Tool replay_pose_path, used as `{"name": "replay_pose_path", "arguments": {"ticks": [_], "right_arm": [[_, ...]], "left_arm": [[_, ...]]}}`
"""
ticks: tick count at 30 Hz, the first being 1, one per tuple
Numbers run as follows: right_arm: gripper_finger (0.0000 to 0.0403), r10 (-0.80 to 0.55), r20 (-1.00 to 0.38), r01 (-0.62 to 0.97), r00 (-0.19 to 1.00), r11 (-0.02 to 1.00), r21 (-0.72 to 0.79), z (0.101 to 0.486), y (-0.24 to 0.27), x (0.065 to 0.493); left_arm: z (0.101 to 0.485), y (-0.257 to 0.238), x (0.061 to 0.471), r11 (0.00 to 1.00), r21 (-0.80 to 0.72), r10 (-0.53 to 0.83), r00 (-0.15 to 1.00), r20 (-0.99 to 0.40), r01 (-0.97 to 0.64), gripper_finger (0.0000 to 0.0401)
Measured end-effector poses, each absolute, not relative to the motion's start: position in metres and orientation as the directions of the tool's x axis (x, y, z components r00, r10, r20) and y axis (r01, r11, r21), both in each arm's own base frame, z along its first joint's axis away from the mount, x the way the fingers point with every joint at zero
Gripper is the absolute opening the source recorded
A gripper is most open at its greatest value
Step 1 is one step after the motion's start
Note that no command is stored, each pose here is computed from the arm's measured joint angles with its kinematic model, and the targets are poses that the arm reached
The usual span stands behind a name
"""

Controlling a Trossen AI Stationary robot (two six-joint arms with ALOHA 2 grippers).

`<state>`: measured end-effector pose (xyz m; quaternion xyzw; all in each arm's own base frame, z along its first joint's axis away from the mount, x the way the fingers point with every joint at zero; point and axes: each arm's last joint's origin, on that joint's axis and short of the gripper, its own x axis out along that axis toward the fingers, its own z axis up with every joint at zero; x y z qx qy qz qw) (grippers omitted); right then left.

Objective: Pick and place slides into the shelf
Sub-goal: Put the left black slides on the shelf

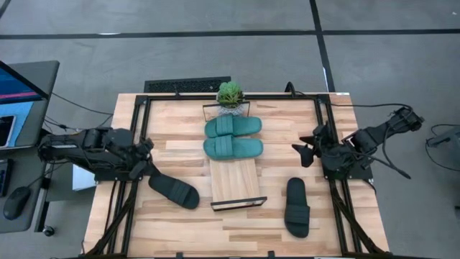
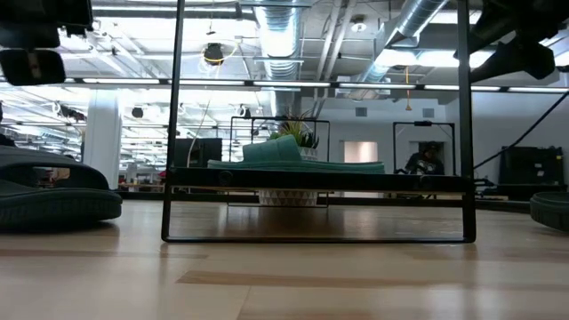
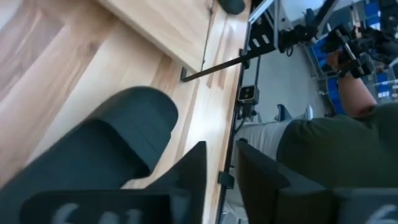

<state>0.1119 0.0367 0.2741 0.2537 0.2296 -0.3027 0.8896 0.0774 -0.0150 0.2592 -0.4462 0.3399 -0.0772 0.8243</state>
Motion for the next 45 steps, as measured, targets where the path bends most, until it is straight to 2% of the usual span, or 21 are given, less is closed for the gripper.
{"name": "replay_pose_path", "arguments": {"ticks": [6, 13, 17, 21, 27, 34, 40, 45], "right_arm": [[0.0256, -0.407, -0.578, 0.651, 0.708, 0.693, 0.310, 0.272, 0.040, 0.116], [0.0256, -0.390, -0.602, 0.647, 0.697, 0.703, 0.294, 0.268, 0.045, 0.121], [0.0256, -0.387, -0.608, 0.643, 0.693, 0.712, 0.280, 0.266, 0.049, 0.123], [0.0256, -0.392, -0.618, 0.655, 0.681, 0.704, 0.275, 0.263, 0.052, 0.124], [0.0256, -0.381, -0.633, 0.653, 0.674, 0.708, 0.270, 0.260, 0.058, 0.124], [0.0256, -0.382, -0.646, 0.665, 0.661, 0.698, 0.268, 0.258, 0.058, 0.120], [0.0256, -0.384, -0.647, 0.666, 0.659, 0.698, 0.264, 0.258, 0.058, 0.120], [0.0256, -0.384, -0.647, 0.663, 0.659, 0.702, 0.259, 0.258, 0.058, 0.120]], "left_arm": [[0.257, -0.016, 0.076, 0.533, -0.815, -0.459, 0.730, -0.506, -0.230, 0.0134], [0.256, -0.016, 0.074, 0.461, -0.837, -0.476, 0.714, -0.514, -0.295, 0.0168], [0.251, -0.015, 0.075, 0.454, -0.825, -0.445, 0.717, -0.536, -0.335, 0.0173], [0.217, -0.017, 0.079, 0.395, -0.796, -0.480, 0.636, -0.604, -0.458, 0.0174], [0.200, -0.022, 0.094, 0.362, -0.864, -0.541, 0.676, -0.501, -0.350, 0.0174], [0.176, -0.026, 0.095, 0.357, -0.841, -0.547, 0.639, -0.540, -0.406, 0.0174], [0.168, -0.027, 0.102, 0.341, -0.859, -0.493, 0.705, -0.510, -0.383, 0.0174], [0.154, -0.028, 0.105, 0.352, -0.837, -0.478, 0.689, -0.545, -0.419, 0.0174]]}}
